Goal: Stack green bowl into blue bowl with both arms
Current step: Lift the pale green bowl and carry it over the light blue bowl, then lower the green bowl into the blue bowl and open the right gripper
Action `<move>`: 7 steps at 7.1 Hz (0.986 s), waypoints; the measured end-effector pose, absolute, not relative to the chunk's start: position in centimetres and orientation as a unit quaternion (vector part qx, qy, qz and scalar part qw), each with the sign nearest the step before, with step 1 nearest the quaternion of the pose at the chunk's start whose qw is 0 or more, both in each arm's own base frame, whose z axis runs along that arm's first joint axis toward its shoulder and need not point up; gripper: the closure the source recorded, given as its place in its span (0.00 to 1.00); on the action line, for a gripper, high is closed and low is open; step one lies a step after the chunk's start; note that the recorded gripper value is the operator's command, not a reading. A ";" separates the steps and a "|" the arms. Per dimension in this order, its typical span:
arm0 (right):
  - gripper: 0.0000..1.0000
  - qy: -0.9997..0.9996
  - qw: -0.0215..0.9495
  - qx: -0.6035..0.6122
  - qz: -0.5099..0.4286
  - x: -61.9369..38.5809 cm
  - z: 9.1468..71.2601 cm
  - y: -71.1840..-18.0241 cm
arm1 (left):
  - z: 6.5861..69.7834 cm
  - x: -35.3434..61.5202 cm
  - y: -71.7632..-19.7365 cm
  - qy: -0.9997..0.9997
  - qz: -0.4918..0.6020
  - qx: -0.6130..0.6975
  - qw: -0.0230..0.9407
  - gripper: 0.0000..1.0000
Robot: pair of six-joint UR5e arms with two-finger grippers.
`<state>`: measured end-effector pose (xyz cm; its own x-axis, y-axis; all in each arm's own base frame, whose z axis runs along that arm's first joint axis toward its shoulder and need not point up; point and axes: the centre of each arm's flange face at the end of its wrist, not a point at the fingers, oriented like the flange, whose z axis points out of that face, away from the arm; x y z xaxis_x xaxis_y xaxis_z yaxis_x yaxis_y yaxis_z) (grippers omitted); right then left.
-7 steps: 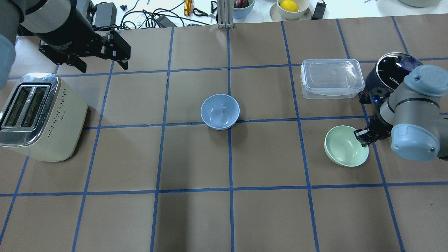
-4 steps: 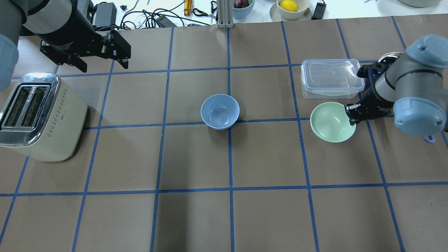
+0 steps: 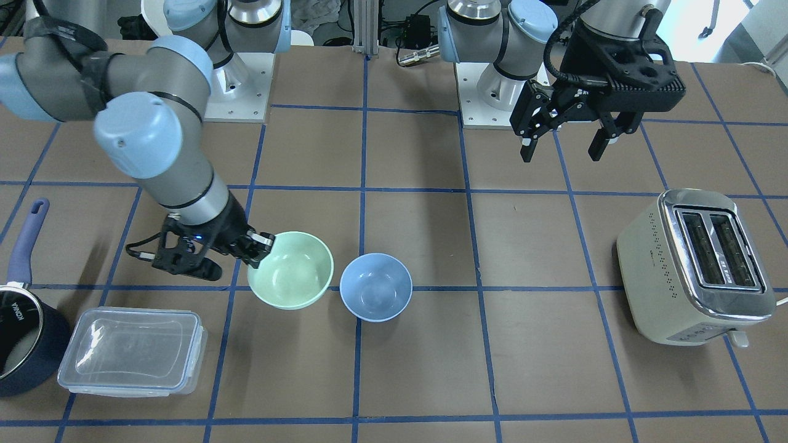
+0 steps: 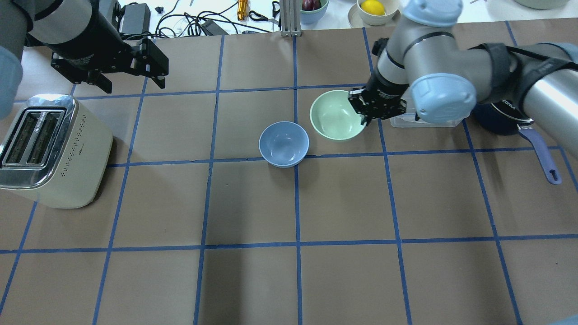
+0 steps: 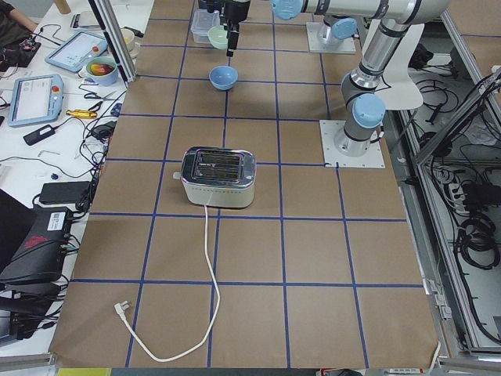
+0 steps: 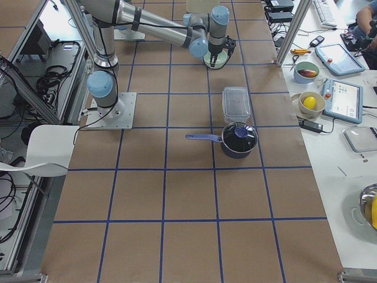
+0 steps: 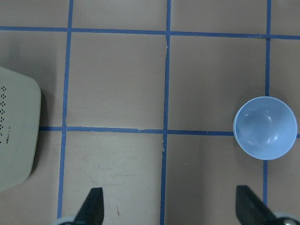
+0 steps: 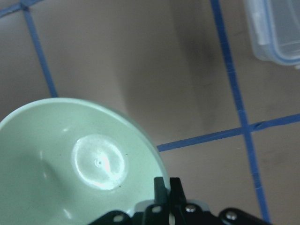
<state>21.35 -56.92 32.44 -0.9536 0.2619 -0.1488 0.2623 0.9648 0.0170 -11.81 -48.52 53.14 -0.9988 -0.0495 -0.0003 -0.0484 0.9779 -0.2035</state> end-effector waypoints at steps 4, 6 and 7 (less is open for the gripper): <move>1.00 0.988 0.064 0.138 0.035 32.3 28.3 -56.6 | 53.3 -11.7 -48.7 0.994 -0.108 -0.025 0.003 0.00; 0.40 0.989 0.057 0.128 0.043 32.5 27.0 -56.4 | 53.3 -11.7 -48.6 0.994 -0.109 -0.025 0.004 0.00; 0.00 0.989 0.055 0.126 0.046 32.5 26.3 -56.4 | 53.3 -11.7 -48.6 0.994 -0.108 -0.025 0.004 0.00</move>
